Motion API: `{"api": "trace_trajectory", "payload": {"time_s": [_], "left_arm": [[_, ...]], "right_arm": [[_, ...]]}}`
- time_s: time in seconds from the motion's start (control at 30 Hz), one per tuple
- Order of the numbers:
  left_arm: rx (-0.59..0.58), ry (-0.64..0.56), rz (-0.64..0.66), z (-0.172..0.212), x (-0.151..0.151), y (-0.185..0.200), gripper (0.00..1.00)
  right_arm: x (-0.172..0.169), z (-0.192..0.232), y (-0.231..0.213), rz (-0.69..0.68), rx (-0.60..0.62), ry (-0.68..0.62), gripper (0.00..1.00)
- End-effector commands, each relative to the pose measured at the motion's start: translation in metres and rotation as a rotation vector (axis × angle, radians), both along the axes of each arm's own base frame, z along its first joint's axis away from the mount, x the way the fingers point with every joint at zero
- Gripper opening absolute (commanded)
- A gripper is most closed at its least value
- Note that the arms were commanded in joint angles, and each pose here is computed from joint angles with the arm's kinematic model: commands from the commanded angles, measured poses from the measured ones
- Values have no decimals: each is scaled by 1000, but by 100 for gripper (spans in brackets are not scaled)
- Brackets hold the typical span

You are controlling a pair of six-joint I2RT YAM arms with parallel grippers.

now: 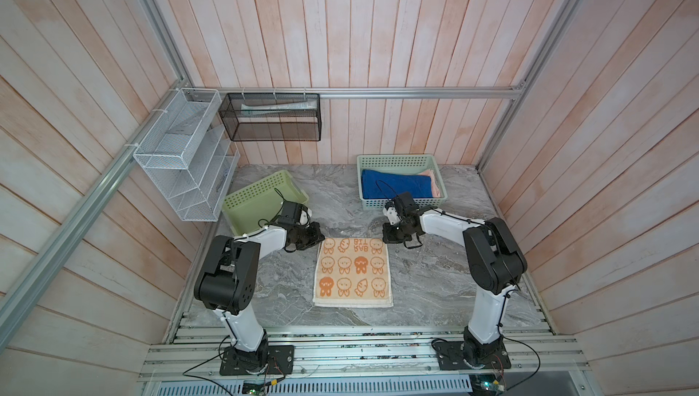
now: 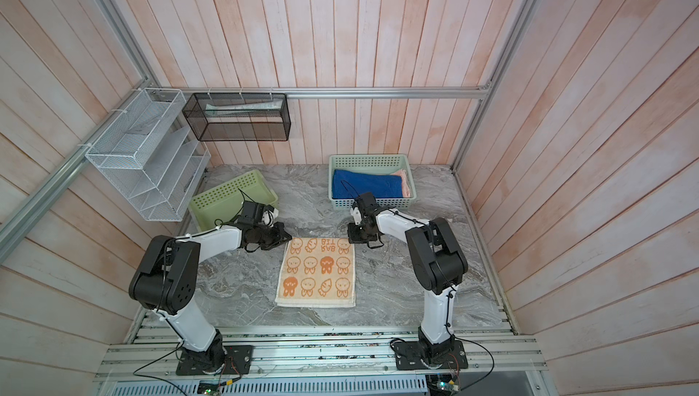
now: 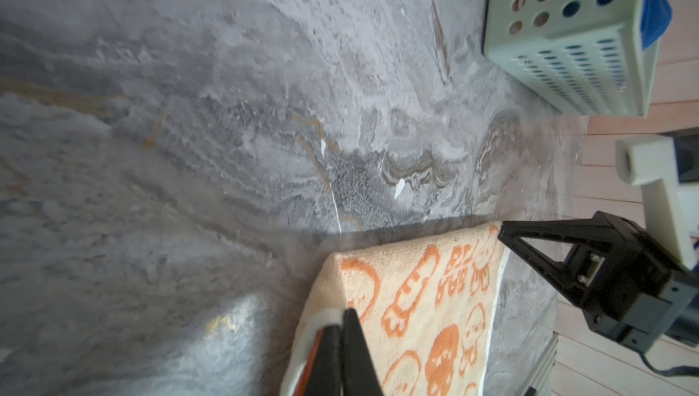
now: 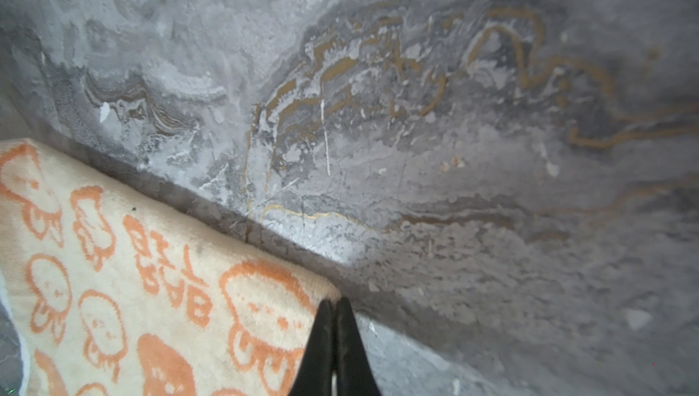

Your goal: Fold and stack the towels

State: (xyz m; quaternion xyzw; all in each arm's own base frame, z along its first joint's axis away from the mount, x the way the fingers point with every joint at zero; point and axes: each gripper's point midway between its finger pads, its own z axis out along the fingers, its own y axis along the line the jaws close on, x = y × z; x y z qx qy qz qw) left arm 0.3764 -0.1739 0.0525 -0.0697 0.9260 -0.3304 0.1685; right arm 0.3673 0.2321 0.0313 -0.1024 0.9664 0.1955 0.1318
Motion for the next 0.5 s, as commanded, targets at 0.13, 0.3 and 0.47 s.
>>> {"api": "trace_trajectory", "payload": {"time_s": [0.13, 0.3, 0.47], "left_arm": [[-30, -103, -26, 32, 22, 4, 0], [-48, -176, -41, 61, 36, 9, 0], [-75, -251, -62, 90, 40, 11, 0]], "right_arm": [[24, 36, -6, 12, 10, -101, 0], [44, 59, -16, -3, 5, -180, 0], [52, 87, -14, 29, 29, -255, 0]]}}
